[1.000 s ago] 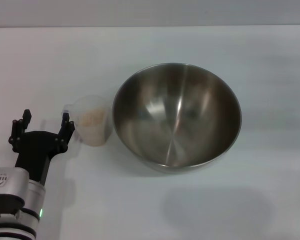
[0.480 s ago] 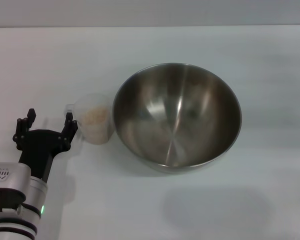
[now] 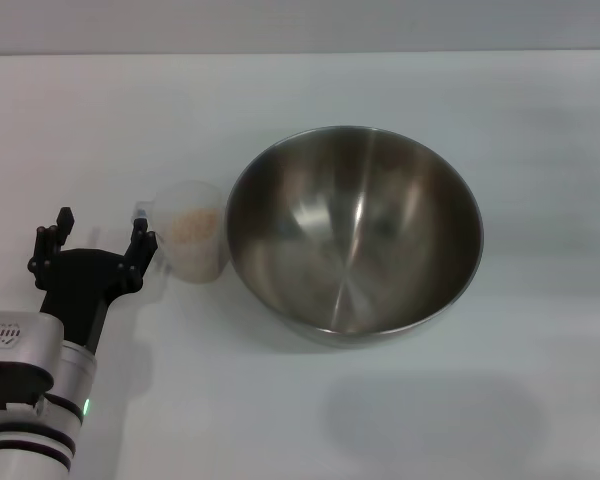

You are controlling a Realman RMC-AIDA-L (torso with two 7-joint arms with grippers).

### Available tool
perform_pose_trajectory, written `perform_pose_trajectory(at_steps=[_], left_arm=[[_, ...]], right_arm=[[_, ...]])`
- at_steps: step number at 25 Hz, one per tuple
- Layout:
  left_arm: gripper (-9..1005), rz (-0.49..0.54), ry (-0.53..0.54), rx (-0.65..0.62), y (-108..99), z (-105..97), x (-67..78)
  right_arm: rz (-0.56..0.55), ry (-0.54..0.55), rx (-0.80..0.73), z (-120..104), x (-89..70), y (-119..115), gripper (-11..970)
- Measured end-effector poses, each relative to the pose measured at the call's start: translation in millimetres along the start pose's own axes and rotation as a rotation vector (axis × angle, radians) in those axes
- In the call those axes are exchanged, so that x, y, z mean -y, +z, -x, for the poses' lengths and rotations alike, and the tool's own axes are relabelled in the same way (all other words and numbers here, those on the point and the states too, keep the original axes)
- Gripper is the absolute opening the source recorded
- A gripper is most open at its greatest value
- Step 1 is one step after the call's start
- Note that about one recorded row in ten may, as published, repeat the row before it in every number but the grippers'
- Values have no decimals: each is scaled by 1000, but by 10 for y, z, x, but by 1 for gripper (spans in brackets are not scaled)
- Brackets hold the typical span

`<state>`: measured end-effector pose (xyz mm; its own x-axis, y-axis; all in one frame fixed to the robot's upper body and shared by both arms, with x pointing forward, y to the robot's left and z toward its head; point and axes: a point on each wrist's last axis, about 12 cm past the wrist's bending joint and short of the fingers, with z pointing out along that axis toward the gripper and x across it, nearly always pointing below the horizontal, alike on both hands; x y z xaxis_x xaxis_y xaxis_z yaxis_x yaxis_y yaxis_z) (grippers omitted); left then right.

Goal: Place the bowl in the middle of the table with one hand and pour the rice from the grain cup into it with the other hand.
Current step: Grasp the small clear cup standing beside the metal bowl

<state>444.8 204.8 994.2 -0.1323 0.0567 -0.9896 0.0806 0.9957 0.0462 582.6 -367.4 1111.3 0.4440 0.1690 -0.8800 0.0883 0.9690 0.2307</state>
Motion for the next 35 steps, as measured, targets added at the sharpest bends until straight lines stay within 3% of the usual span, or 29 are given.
perform_pose_trajectory(at_steps=[9,19,22,28,35], left_arm=[[841,-10,-30,-7,58,-13,-34],[749,-45,-14,-16,102,-13,3],[527,-49,-19,-14,112,-5,11],[287,-75,-65,-14,136,-4,21],[77,-101,-79,-20,157,-2,53]], right_arm=[[-1,3,-2,-10,-12,-10,490],[1,12,-1,-11,-25,-6,488],[2,13,0,-10,-25,-5,489],[2,14,0,-9,-26,-3,490],[2,15,0,-9,-26,-3,491]])
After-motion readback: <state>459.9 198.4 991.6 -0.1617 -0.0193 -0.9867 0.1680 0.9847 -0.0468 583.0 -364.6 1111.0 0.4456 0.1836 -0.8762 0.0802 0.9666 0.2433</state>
